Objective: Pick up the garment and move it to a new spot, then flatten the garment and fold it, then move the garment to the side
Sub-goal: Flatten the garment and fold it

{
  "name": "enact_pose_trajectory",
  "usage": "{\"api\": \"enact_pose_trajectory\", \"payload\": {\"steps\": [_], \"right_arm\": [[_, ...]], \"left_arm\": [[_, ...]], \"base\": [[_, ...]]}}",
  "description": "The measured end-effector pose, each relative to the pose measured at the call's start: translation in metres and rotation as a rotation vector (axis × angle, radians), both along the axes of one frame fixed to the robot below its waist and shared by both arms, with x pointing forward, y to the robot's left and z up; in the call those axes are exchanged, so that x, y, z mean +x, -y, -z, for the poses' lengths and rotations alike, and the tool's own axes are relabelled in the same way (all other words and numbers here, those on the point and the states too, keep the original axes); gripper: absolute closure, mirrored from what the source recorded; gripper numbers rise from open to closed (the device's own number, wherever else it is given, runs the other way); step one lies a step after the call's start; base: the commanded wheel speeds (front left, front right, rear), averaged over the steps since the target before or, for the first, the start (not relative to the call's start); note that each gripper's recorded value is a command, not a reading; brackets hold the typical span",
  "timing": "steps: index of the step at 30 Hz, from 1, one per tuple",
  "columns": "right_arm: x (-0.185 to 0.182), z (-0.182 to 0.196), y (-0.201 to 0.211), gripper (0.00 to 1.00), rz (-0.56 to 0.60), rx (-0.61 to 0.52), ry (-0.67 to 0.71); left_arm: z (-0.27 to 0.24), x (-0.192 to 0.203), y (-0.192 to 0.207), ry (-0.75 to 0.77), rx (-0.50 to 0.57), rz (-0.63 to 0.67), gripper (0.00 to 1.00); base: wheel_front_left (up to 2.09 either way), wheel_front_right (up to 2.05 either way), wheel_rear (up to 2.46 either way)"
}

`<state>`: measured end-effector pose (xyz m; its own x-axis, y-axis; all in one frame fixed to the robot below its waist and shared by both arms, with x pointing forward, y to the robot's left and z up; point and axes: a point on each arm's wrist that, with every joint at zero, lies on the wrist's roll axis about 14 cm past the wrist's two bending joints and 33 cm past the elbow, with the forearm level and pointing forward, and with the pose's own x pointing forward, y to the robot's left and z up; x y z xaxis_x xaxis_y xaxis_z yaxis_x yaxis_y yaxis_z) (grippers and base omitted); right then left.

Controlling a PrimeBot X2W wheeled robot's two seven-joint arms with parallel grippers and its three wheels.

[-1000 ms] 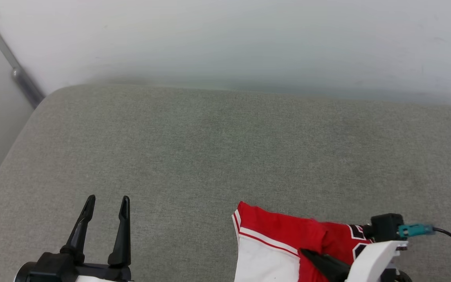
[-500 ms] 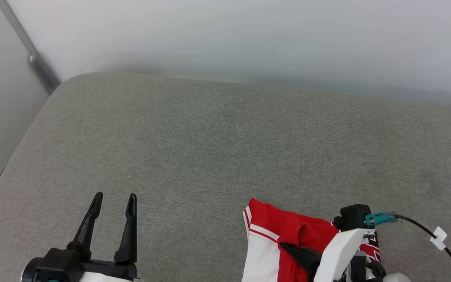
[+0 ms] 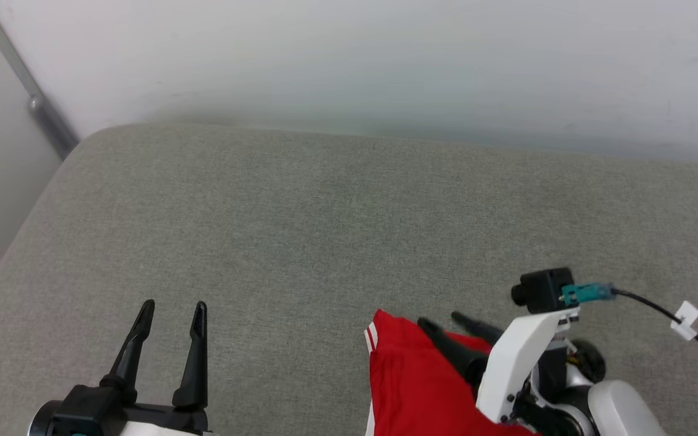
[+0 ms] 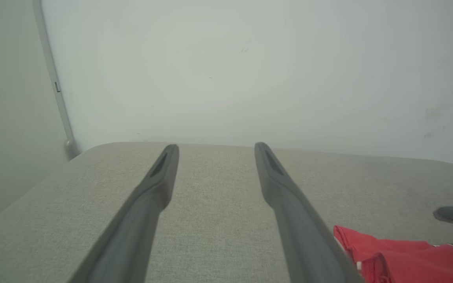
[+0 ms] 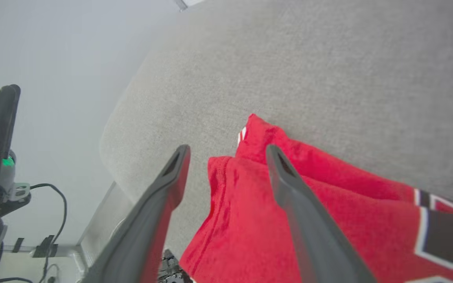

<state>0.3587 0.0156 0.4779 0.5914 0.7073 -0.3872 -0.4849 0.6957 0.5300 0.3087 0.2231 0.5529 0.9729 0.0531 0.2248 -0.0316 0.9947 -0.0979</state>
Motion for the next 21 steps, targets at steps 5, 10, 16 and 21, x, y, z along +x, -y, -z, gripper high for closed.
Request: {"api": "enact_pose_trajectory", "payload": {"steps": [5,10,16,21], "right_arm": [[0.045,-0.039,0.051,0.0,0.134,-0.245,0.336],[0.065,-0.066,0.113,0.0,0.258,-0.384,0.564],[0.067,-0.1,0.177,0.0,0.437,-0.413,0.771],[0.052,-0.103,0.202,0.0,0.548,-0.385,0.844]], "left_arm": [[-0.002,0.006,0.01,0.008,-0.009,0.033,0.0],[-0.006,0.013,0.018,0.024,-0.037,0.059,0.0],[-0.005,0.02,0.025,0.022,-0.04,0.086,0.0],[-0.001,0.026,0.032,0.008,-0.05,0.107,0.0]], "base": [[0.0,0.0,0.0],[0.0,0.0,0.0],[0.0,0.0,0.0],[0.0,0.0,0.0]]}}
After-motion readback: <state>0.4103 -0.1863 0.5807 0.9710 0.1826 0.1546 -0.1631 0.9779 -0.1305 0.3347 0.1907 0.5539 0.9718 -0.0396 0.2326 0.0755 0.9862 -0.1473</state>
